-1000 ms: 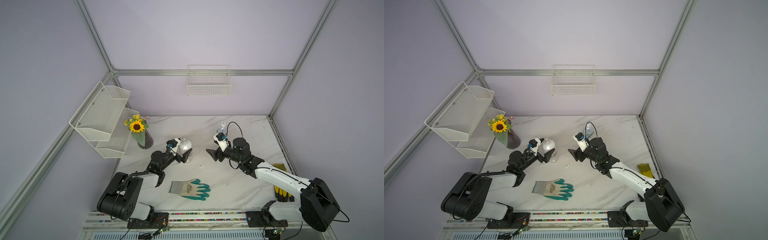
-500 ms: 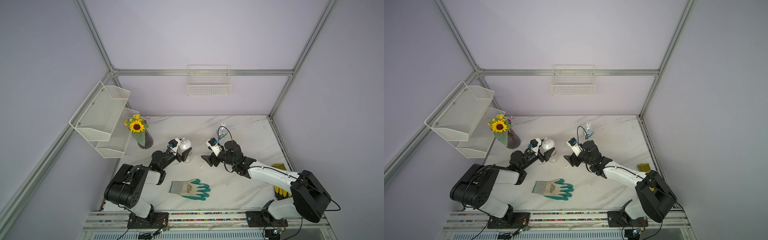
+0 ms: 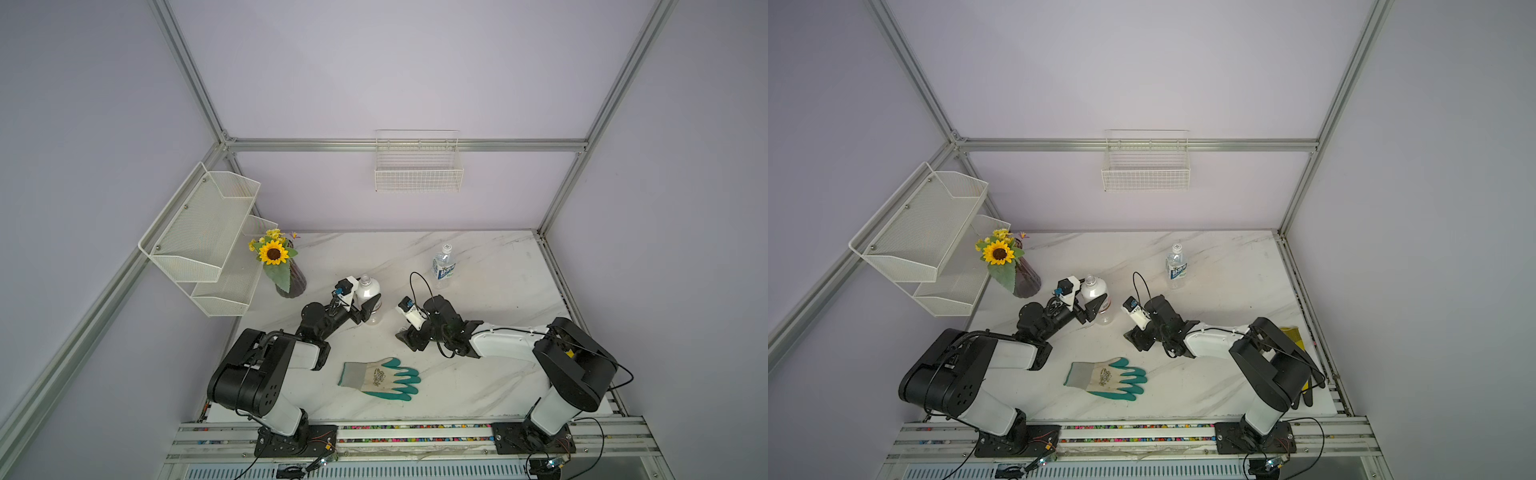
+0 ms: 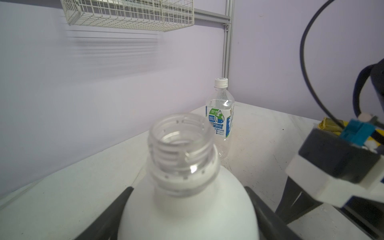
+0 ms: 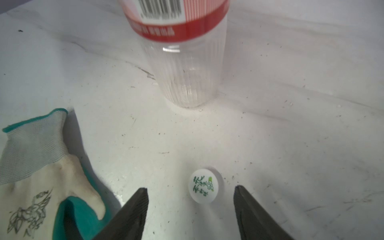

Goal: Screw on the bottle caps
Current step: Pick up the plastic bottle at the center of the board, then place the plastic bottle at the center of the board.

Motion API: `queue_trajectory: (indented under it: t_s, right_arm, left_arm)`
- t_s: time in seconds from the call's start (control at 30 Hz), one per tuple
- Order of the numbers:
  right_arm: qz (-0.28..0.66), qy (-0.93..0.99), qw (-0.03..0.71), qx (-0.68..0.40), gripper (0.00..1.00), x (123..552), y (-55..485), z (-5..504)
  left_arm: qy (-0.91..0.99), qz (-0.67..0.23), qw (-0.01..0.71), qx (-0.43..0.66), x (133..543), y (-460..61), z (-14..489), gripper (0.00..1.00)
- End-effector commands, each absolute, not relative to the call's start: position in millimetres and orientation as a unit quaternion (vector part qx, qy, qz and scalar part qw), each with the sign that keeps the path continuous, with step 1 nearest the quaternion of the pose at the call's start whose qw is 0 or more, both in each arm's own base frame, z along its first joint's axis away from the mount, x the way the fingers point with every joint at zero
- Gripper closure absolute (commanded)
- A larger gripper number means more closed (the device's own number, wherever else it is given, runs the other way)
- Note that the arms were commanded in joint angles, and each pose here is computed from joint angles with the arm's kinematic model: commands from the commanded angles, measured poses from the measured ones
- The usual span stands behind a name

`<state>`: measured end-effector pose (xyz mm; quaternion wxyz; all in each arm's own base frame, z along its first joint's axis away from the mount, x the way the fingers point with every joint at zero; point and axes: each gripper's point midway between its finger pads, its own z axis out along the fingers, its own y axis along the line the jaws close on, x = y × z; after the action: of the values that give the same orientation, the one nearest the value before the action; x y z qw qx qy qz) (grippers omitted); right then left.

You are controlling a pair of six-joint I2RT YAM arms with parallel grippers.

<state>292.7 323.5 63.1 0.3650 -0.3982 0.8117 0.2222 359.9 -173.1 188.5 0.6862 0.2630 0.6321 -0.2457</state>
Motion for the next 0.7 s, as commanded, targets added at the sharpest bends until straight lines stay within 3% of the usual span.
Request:
queue_trajectory:
  t_s: [0.0, 0.43, 0.67]
  right_arm:
    - [0.223, 0.809, 0.389, -0.380, 0.33, 307, 333, 68]
    - [0.203, 0.835, 0.365, -0.360, 0.57, 314, 331, 33]
    - [0.183, 0.855, 0.359, -0.326, 0.65, 310, 311, 25]
  left_arm:
    - [0.601, -0.239, 0.717, 0.259, 356, -168, 213, 0.23]
    - [0.601, -0.249, 0.713, 0.262, 355, -170, 214, 0.23]
    - [0.597, -0.258, 0.708, 0.274, 353, -175, 213, 0.22]
